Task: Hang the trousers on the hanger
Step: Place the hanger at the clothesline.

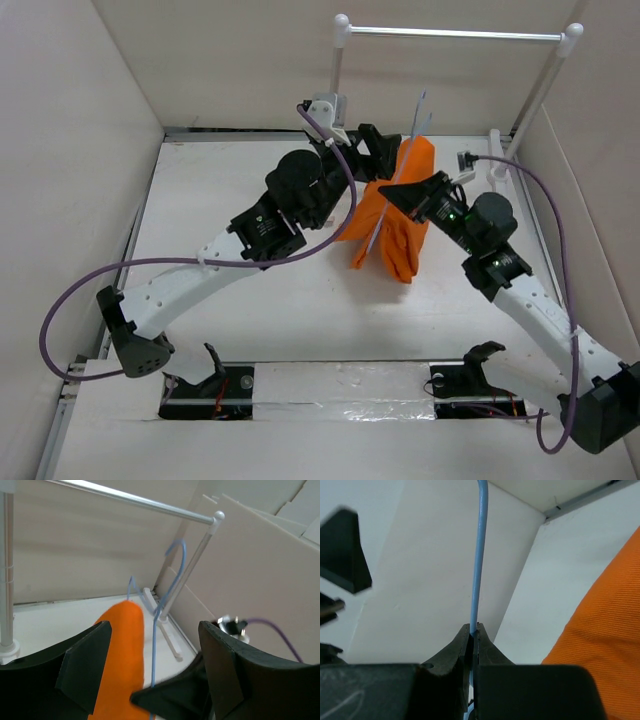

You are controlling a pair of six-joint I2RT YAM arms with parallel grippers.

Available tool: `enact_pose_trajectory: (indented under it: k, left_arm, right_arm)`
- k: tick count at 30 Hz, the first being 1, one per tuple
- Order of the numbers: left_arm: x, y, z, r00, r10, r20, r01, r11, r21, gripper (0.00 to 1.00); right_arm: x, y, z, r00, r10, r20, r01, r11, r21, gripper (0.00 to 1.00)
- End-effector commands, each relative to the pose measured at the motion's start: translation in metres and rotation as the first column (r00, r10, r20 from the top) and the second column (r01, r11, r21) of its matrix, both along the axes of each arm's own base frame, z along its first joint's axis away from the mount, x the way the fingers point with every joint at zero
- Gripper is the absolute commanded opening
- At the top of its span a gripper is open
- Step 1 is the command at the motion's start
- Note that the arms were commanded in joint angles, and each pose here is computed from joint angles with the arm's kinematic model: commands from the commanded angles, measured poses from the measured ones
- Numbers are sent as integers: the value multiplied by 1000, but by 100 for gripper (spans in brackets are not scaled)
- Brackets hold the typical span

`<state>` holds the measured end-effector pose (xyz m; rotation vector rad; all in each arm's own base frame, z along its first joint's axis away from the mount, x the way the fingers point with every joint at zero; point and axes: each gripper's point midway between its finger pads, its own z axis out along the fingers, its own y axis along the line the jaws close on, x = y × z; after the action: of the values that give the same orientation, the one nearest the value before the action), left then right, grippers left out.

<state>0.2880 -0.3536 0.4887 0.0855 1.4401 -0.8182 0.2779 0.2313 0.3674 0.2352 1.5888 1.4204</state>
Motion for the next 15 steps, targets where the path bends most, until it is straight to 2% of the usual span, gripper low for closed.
enact_pose_trajectory:
  k: [1,3,9,15]
  left_arm:
    - [-17,24,14,999,-11,34,12,999,-34,69]
    - [-17,26,2,1000,-7,18,8,1000,-31,68]
    - [-20,32,-71,998,3,-68,-1,1000,27,68]
    - [-30,50,-110,994,12,-111,-5,998,60,69]
  right_arm:
    - [-12,-21,122,925,4,380,-39,996,84,0]
    - [3,-27,129,926,-10,378,-15,998,64,0]
    - [58,-45,145,927,-50,371,51,999,6,0]
    - [107,-63,139,935,-95,343,111,993,-28,0]
